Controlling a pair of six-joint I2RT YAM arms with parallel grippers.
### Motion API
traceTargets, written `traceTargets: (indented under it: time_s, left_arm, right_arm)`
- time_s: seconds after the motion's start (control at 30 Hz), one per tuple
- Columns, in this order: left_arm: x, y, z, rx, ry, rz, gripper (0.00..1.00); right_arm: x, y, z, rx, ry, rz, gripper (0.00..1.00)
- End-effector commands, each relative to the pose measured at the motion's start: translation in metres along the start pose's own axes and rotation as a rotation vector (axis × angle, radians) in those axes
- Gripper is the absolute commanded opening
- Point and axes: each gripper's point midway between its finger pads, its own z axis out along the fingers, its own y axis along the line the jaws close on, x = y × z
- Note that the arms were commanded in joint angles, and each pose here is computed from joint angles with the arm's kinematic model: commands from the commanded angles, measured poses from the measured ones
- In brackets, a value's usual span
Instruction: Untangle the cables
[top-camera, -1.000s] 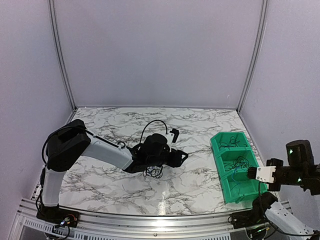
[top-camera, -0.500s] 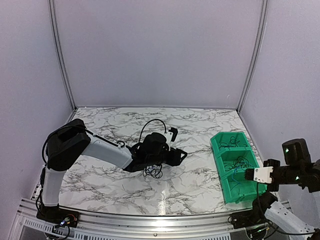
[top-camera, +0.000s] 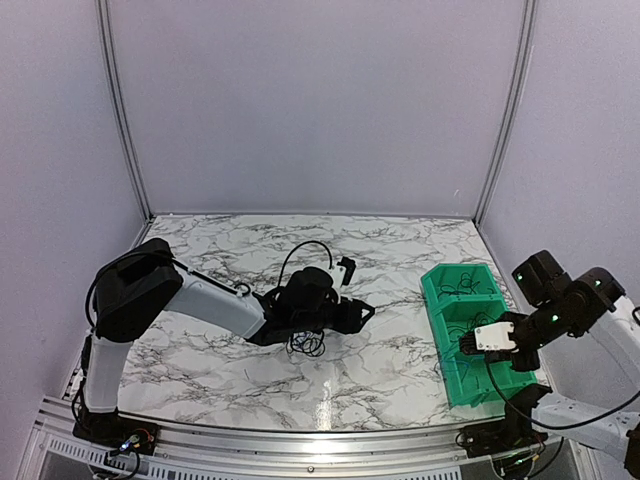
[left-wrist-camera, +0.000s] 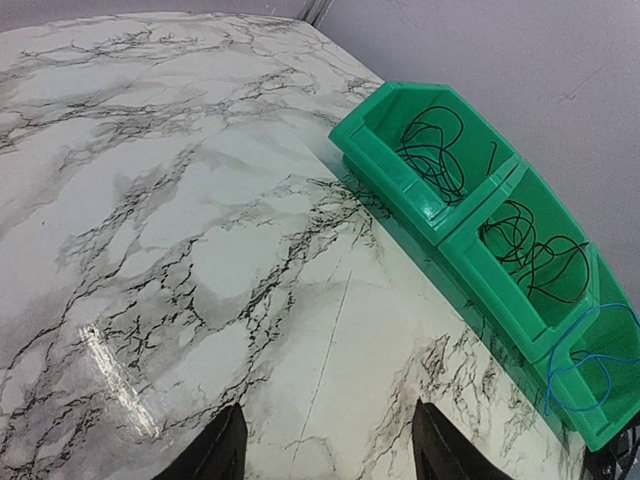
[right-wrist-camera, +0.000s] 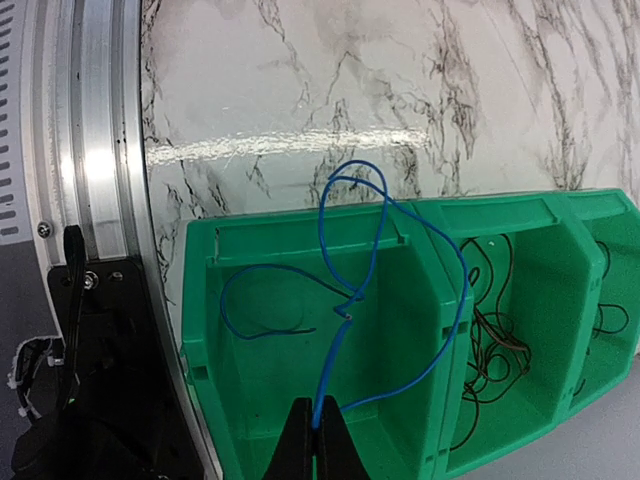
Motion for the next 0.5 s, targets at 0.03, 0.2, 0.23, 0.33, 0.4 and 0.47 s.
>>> traceTargets:
  time_s: [0.03, 0.2, 0.23, 0.33, 0.4, 0.47]
  left_arm:
    - [0.009, 0.006, 0.002, 0.008, 0.003, -0.020, 0.58]
    - [0.011, 0.007, 0.003, 0.008, 0.004, -0.025, 0.58]
    - [0.012, 0.007, 0.003, 0.007, 0.004, -0.024, 0.58]
    - [0.017, 0.003, 0.004, 0.037, 0.024, -0.031, 0.58]
    - [0.021, 0.001, 0.006, 0.056, 0.034, -0.047, 0.58]
    - [0.027, -0.005, 0.008, 0.091, 0.054, -0.058, 0.58]
  right_arm:
    - [-0.004, 0.000, 0.006, -0.082, 0.008, -0.002, 0.00]
    - [0.025, -0.002, 0.019, -0.121, 0.125, -0.061, 0.00]
    - [0.032, -0.003, 0.021, -0.134, 0.148, -0.061, 0.00]
    - [0.052, -0.002, 0.030, -0.194, 0.203, -0.055, 0.00]
    - [0.062, -0.001, 0.038, -0.232, 0.229, -0.036, 0.00]
    - [0.073, 0.002, 0.051, -0.269, 0.257, -0.017, 0.01]
